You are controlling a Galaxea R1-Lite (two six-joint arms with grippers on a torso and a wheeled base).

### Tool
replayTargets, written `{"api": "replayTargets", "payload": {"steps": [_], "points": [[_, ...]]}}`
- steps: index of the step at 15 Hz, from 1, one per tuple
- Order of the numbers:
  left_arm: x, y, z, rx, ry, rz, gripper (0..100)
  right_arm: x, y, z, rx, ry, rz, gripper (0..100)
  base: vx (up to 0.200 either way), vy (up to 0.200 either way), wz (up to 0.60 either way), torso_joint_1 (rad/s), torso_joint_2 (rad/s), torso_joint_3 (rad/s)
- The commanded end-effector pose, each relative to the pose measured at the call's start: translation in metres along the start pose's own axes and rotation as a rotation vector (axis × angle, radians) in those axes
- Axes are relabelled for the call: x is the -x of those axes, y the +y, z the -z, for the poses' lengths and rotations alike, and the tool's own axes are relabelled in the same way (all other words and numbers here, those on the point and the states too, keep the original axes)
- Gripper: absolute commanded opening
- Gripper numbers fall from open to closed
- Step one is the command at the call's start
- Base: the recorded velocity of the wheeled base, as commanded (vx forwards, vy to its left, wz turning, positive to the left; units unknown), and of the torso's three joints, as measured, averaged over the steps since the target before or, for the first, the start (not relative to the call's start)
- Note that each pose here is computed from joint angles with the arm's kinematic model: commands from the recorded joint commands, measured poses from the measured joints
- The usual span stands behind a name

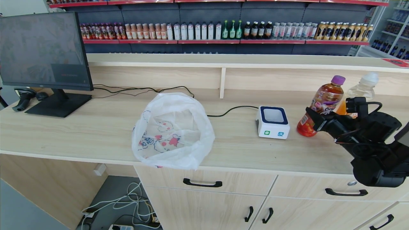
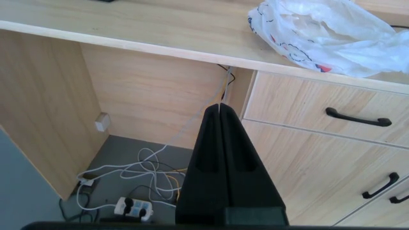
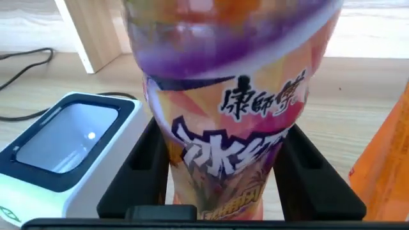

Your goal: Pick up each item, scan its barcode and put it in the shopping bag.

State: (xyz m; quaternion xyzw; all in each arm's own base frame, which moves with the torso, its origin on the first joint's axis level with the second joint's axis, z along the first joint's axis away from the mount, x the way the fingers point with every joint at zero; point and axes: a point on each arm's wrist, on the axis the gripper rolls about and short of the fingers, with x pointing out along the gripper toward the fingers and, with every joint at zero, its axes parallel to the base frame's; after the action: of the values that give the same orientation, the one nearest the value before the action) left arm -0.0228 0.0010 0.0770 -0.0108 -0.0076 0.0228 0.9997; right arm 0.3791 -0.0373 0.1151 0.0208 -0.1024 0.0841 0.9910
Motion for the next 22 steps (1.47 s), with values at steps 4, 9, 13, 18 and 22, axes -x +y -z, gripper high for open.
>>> {"api": "replayTargets", "payload": {"steps": [4, 9, 13, 18, 22], "points": [[0.000, 0.000, 0.000, 0.000, 0.001, 0.000, 0, 0.026, 0.039, -0.065, 0.004, -0.126, -0.004, 0, 0.000, 0.000, 0.00, 0.000, 0.00, 0.000], [0.000, 0.000, 0.000, 0.000, 0.001, 0.000, 0, 0.063, 0.073, -0.107, -0.037, -0.210, -0.013, 0, 0.000, 0.000, 0.00, 0.000, 0.00, 0.000], [0.000, 0.000, 0.000, 0.000, 0.001, 0.000, 0, 0.113, 0.103, -0.138, -0.013, -0.259, -0.099, 0, 0.000, 0.000, 0.00, 0.000, 0.00, 0.000], [0.000, 0.000, 0.000, 0.000, 0.001, 0.000, 0, 0.188, 0.128, -0.168, -0.009, -0.176, -0.219, 0, 0.000, 0.000, 0.00, 0.000, 0.00, 0.000], [0.000, 0.000, 0.000, 0.000, 0.001, 0.000, 0, 0.209, 0.134, -0.170, -0.156, -0.103, -0.299, 0, 0.000, 0.000, 0.00, 0.000, 0.00, 0.000]]}}
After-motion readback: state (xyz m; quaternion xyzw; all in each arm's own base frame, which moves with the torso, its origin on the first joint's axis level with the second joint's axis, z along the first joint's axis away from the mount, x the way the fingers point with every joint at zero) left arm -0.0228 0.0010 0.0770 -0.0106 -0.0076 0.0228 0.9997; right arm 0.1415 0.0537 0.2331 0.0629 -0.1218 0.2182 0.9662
